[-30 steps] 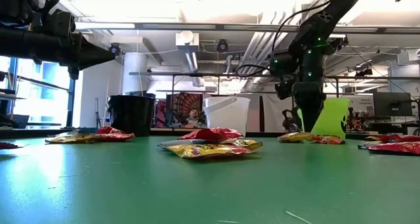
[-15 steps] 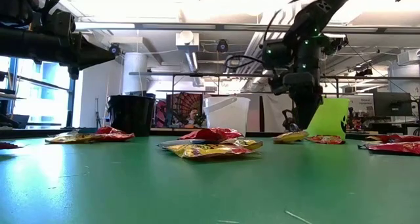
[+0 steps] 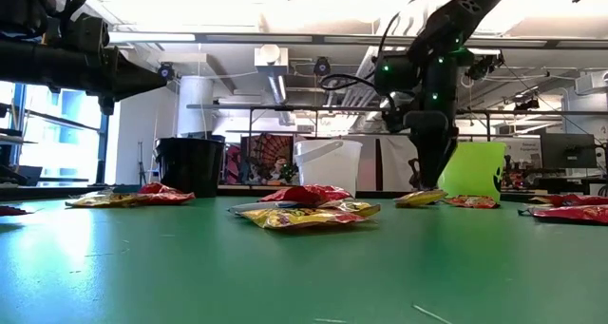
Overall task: Sort candy by brand, put in halloween buckets
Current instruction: Put the yellow candy into the white bucket
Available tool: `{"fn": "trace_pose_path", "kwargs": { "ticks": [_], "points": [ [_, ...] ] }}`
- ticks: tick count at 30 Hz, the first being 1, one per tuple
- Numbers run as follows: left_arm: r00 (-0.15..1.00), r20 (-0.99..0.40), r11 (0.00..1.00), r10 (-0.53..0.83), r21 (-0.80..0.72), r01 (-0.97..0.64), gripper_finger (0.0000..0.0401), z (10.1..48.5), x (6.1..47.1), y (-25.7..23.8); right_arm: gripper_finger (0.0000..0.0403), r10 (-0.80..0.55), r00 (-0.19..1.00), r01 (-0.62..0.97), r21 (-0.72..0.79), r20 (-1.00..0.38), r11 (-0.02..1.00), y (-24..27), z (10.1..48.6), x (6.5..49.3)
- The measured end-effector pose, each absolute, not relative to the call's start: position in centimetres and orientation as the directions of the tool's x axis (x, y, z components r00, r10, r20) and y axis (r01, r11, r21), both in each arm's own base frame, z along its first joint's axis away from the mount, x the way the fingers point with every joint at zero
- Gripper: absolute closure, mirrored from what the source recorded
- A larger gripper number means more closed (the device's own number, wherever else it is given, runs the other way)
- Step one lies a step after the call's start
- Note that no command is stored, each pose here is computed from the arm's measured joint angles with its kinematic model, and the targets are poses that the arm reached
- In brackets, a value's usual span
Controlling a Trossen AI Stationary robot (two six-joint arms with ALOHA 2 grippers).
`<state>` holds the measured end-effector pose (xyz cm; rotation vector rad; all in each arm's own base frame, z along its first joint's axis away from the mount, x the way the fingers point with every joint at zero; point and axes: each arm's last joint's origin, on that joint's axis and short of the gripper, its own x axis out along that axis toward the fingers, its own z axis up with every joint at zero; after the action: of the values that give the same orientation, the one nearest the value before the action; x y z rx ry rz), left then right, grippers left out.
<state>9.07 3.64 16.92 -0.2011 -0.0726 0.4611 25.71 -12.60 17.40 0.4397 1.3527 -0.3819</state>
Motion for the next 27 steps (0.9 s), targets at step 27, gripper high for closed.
{"fn": "trace_pose_path", "kwargs": {
  "ticks": [27],
  "points": [
    [0.895,0.024,0.878,0.445,-0.209,-0.431,0.04,16.9,9.1,3.6,0.019,0.069,0.215,0.423,0.157,-0.974,0.892,-15.3,17.1,24.2]
  ]
}}
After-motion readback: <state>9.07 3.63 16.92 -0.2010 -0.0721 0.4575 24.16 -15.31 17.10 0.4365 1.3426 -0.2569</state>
